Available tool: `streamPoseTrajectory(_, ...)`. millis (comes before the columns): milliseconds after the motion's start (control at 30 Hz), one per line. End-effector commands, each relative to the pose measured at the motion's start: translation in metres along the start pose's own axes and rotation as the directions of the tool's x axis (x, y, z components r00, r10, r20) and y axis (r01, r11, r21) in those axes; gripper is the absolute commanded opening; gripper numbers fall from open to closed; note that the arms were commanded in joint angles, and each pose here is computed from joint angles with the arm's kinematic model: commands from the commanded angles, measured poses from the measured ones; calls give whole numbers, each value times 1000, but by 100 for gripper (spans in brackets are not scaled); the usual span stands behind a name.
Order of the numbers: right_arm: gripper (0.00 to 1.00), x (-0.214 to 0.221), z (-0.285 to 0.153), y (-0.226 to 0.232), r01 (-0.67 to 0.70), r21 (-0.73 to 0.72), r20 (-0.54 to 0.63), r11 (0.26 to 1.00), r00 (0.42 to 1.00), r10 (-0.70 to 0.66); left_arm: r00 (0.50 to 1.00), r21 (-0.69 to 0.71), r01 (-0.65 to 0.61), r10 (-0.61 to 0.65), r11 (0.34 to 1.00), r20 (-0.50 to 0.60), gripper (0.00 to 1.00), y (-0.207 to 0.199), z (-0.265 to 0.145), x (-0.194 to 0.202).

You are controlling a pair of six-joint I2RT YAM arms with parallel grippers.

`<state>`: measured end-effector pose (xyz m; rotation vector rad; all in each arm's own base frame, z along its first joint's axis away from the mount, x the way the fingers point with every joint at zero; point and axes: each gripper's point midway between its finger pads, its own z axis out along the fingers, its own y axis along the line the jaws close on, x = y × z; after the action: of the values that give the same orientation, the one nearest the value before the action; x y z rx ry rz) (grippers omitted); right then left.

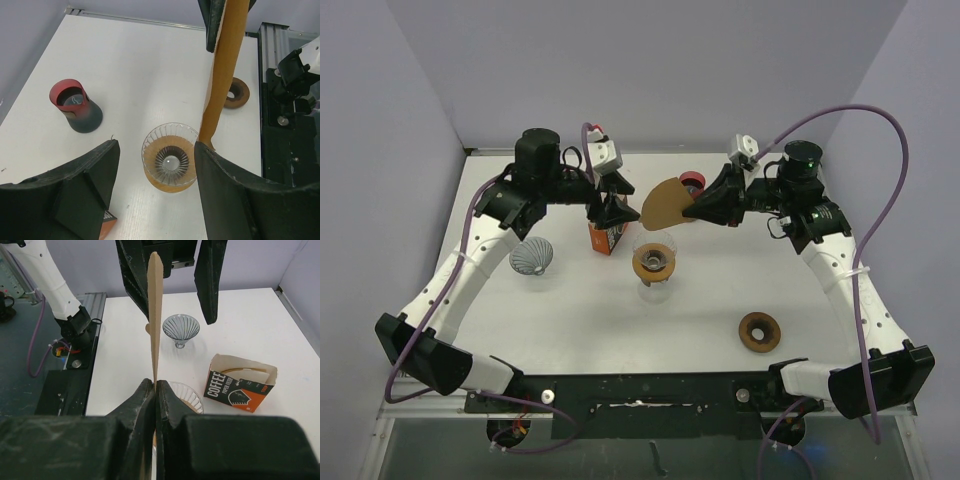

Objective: Place the coffee filter in the dripper
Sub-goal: Place the coffee filter in the coffee dripper.

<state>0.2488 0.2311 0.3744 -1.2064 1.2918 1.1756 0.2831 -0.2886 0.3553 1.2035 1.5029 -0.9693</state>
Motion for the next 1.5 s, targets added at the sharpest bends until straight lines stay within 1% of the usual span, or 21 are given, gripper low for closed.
streamPoseTrajectory(0,0,-7,-2,0,44,8,15,999,999,-44,998,41,-49,47,998,40,60,-14,-6,-16)
streamPoseTrajectory(133,0,-6,-2,-3,39,23,12,999,999,-39,997,37,-69,68,997,29,60,-13,-6,-15)
streamPoseTrajectory(1267,0,1,-2,-19,19,96,-1,995,1000,-19,995,89,-94,95,992,-6,60,-26,3,-7)
streamPoseTrajectory(1467,0,2,0,-18,3,81,1,997,1000,-3,995,102,-94,95,990,-3,60,-28,7,-10)
